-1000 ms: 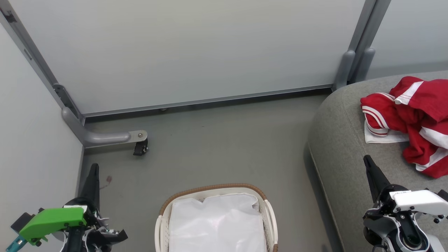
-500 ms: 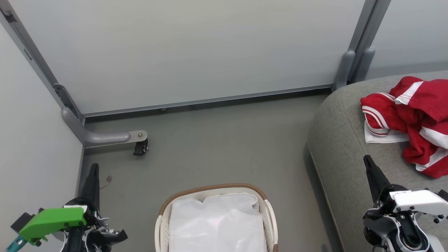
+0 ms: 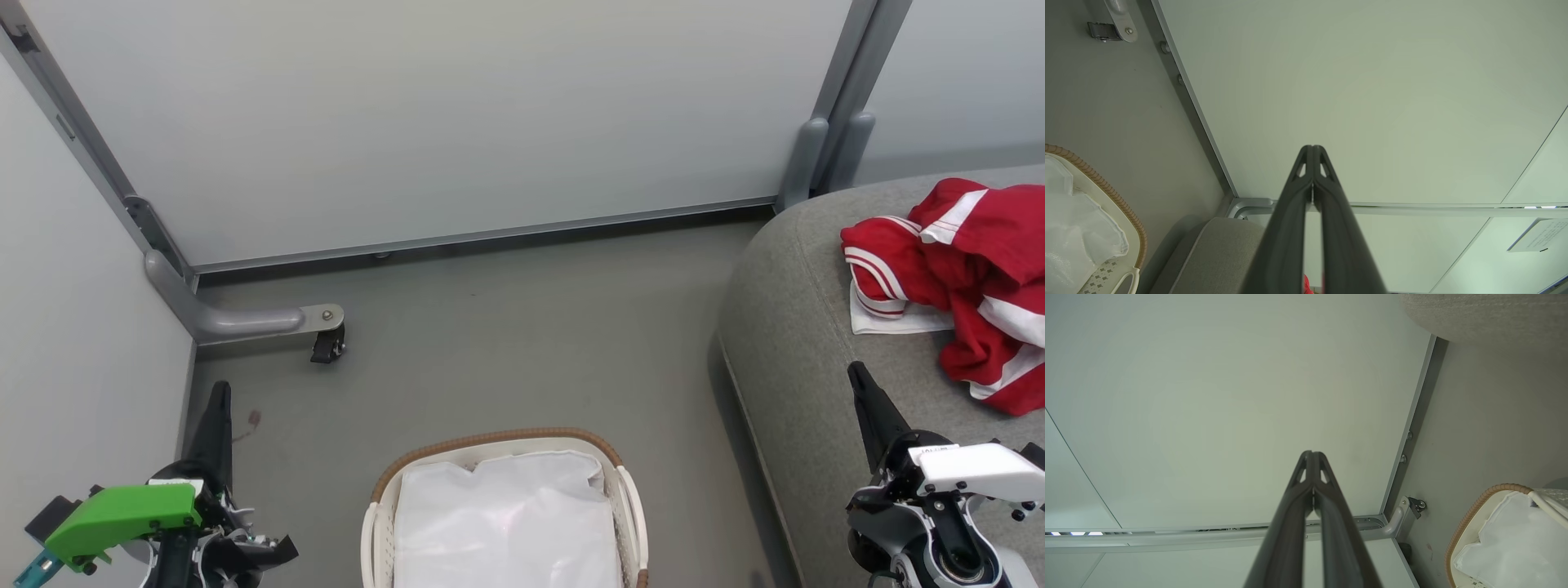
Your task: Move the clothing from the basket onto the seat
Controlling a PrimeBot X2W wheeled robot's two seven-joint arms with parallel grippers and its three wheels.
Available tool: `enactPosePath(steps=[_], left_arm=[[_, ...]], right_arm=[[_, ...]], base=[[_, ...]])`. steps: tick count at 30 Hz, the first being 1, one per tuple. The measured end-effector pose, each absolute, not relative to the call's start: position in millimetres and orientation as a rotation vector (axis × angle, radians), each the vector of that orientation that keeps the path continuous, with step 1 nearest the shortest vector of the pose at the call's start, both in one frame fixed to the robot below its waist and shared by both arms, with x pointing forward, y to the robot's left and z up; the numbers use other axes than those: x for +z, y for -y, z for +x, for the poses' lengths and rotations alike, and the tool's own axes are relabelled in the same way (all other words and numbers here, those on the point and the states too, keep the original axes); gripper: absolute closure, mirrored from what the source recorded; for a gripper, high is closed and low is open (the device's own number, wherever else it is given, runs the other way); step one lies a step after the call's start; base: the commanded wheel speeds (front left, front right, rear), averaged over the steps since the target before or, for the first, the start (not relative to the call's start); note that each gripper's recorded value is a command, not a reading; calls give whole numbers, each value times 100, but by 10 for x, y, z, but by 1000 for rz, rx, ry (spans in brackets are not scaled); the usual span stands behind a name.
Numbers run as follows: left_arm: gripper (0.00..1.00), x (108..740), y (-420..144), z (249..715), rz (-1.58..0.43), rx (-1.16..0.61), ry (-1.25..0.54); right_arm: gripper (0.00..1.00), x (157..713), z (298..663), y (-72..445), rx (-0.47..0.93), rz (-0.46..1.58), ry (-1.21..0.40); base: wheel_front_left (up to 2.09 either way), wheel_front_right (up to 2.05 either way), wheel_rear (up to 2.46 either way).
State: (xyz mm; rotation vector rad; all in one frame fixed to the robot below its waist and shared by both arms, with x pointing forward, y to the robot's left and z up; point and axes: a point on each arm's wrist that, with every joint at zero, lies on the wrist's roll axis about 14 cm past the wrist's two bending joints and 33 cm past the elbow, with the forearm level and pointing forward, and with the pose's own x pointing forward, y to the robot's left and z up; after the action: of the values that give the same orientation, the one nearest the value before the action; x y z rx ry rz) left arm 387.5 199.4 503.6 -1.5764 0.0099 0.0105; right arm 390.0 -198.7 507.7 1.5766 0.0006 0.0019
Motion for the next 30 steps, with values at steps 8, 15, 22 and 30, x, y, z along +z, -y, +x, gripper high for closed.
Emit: enactPosePath(steps=[8, 15, 22, 30], left_arm=[[100, 5036, -1994, 3875, -1576, 11, -10], [100, 5036, -1994, 3875, -1576, 11, -10], [100, 5036, -1994, 3875, -1576, 11, -10], [100, 5036, -1994, 3875, -1576, 11, -10]], right_arm=[[100, 5077, 3900, 1987, 2, 1577, -1], [100, 5077, 3900, 1987, 2, 1577, -1], [100, 5077, 3900, 1987, 2, 1577, -1], [100, 5077, 3900, 1987, 2, 1577, -1]], base=[[0, 0, 0], [0, 0, 0], [0, 0, 0], [0, 0, 0]])
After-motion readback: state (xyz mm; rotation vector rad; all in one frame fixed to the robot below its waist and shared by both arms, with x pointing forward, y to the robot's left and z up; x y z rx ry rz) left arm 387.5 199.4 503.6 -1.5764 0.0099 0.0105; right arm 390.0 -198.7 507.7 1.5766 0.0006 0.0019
